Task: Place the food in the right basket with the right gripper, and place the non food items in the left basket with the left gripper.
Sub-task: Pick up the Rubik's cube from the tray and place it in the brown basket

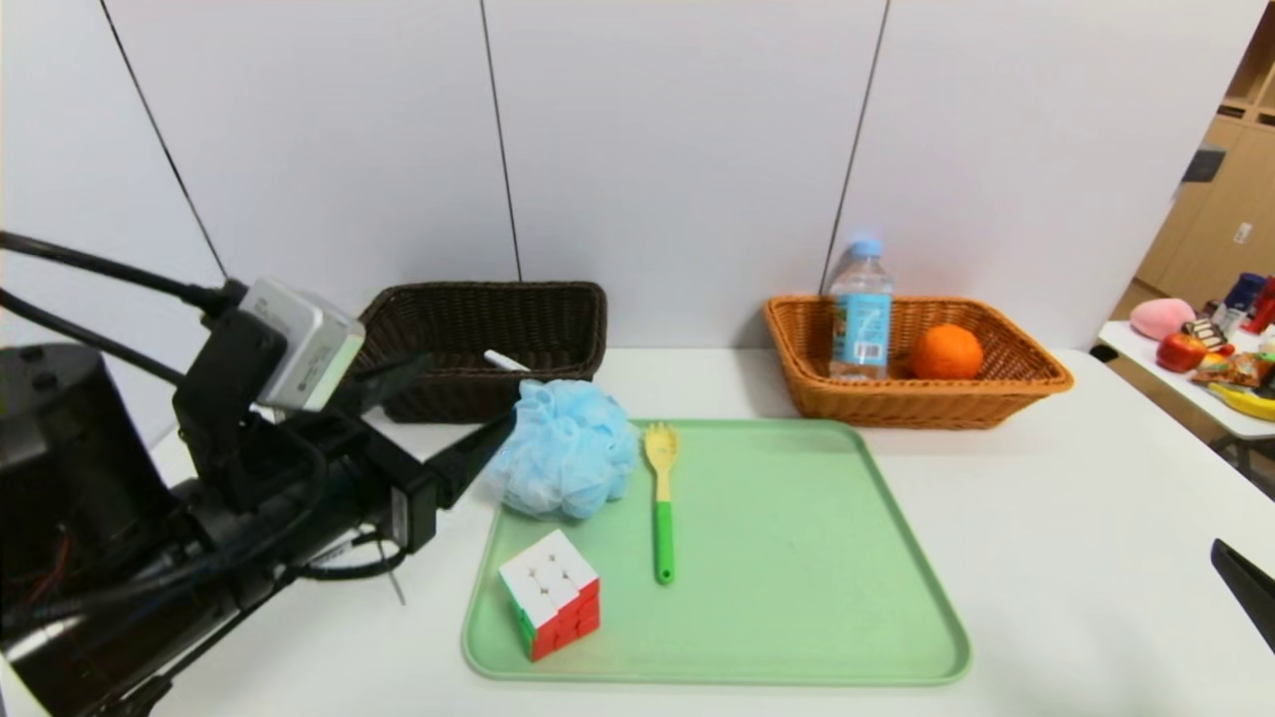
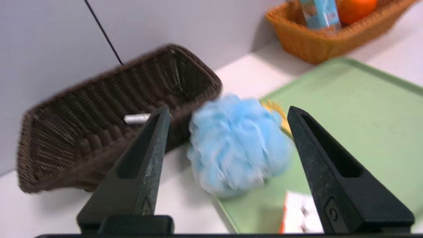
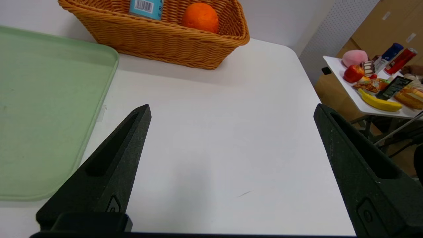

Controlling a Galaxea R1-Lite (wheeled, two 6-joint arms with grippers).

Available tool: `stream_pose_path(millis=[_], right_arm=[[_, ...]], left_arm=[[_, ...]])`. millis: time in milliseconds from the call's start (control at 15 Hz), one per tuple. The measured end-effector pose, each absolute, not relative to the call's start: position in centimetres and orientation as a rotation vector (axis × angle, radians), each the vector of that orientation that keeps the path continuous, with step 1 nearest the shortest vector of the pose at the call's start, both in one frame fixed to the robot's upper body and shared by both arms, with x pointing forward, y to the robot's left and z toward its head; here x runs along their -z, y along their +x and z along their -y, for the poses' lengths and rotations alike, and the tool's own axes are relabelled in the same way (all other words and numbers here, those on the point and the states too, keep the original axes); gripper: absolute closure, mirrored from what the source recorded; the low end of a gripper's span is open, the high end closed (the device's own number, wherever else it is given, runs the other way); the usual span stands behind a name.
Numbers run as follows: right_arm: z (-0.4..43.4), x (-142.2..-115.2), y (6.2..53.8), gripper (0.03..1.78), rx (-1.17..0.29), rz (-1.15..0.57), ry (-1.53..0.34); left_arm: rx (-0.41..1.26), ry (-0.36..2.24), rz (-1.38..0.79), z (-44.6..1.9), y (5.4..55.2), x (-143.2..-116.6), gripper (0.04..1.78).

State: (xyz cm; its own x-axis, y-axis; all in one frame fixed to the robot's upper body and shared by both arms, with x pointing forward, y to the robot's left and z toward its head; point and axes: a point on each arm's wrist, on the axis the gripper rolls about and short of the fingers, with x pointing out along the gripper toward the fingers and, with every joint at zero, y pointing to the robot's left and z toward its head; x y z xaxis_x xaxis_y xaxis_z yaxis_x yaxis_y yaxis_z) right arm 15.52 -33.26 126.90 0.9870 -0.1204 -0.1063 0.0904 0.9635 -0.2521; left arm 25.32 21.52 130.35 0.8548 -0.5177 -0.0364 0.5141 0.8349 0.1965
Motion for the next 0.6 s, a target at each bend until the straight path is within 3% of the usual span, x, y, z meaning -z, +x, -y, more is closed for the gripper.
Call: stream_pose_path(millis=[267, 600], right_arm=[[33.3, -126.6, 15.4, 0.11, 0.107, -0.125, -0.250], [33.3, -126.5, 15.2, 0.11, 0.108, -0.125, -0.250]], left_arm=[[0.611, 0.243, -0.076, -22.5, 22.5, -127.1, 0.35], [0.665, 0.160, -0.159, -21.6, 21.8, -125.8, 0.24]])
